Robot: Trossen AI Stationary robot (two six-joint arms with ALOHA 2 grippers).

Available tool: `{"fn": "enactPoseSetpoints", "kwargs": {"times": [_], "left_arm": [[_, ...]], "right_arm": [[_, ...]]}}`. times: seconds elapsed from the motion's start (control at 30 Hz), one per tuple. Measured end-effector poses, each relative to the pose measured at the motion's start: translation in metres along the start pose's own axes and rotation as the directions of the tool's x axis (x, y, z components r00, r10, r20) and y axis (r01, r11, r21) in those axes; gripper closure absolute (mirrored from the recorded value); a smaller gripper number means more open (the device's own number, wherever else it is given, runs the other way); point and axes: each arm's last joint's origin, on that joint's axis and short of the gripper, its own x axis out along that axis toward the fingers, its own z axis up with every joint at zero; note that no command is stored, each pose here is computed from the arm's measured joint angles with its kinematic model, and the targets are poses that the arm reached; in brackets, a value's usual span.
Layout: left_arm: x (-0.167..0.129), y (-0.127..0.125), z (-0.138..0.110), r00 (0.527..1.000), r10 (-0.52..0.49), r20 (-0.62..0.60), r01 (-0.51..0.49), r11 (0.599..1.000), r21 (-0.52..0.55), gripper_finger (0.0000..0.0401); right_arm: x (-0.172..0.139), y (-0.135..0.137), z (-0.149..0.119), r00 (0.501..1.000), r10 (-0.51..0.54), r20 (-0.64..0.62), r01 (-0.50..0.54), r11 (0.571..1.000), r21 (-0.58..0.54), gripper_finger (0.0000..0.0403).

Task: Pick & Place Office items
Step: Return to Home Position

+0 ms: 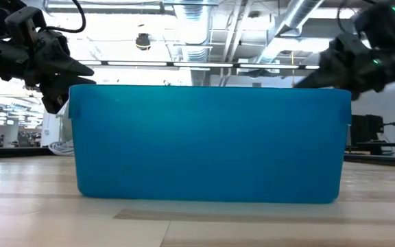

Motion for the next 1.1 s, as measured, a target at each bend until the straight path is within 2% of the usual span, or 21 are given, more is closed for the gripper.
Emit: {"fn": "enactPoseSetpoints", "kwargs": {"times": [0.13, 0.3, 0.47, 0.57, 0.73, 0.8, 1.0, 1.1], "left_arm": [[0.0, 0.0, 0.0, 1.0, -0.001, 0.001, 0.001, 1.0, 0.0, 0.0302], [0.0, 0.0, 0.0, 1.0, -0.001, 0.002, 0.001, 1.0, 0.0, 0.0302], [0.0, 0.0, 0.0, 1.0, -0.001, 0.002, 0.001, 1.0, 0.0, 0.0302], [0.0, 0.0, 0.0, 1.0, -0.001, 0.001, 0.001, 1.0, 0.0, 0.0302], [0.0, 0.0, 0.0, 1.0, 0.0, 0.001, 0.0, 1.0, 0.0, 0.0302], [0.0, 0.0, 0.0, 1.0, 0.0, 0.001, 0.0, 1.0, 0.0, 0.0302], [0.0, 0.0, 0.0, 1.0, 0.0, 0.001, 0.0, 1.0, 0.0, 0.0302], [0.0, 0.0, 0.0, 1.0, -0.001, 0.0, 0.001, 1.0, 0.0, 0.0302]], "right_arm": [[-0.014, -0.01, -0.017, 0.999, 0.035, 0.015, -0.035, 0.999, 0.017, 0.0101], [-0.023, -0.008, -0.01, 0.995, 0.027, 0.094, -0.027, 1.0, 0.001, 0.0101], [-0.032, -0.009, -0.008, 0.992, 0.037, 0.121, -0.022, 0.992, -0.128, 0.0101], [-0.038, -0.013, -0.013, 0.997, 0.017, 0.077, 0.0, 0.975, -0.223, 0.0101], [-0.043, -0.01, -0.011, 0.991, 0.076, 0.106, -0.022, 0.899, -0.438, 0.0101], [-0.044, -0.009, -0.01, 0.989, 0.089, 0.121, -0.02, 0.876, -0.482, 0.0101], [-0.049, -0.008, -0.005, 0.976, 0.118, 0.181, -0.029, 0.904, -0.427, 0.0101], [-0.053, -0.007, -0.002, 0.966, 0.147, 0.213, -0.036, 0.891, -0.452, 0.0101]]}}
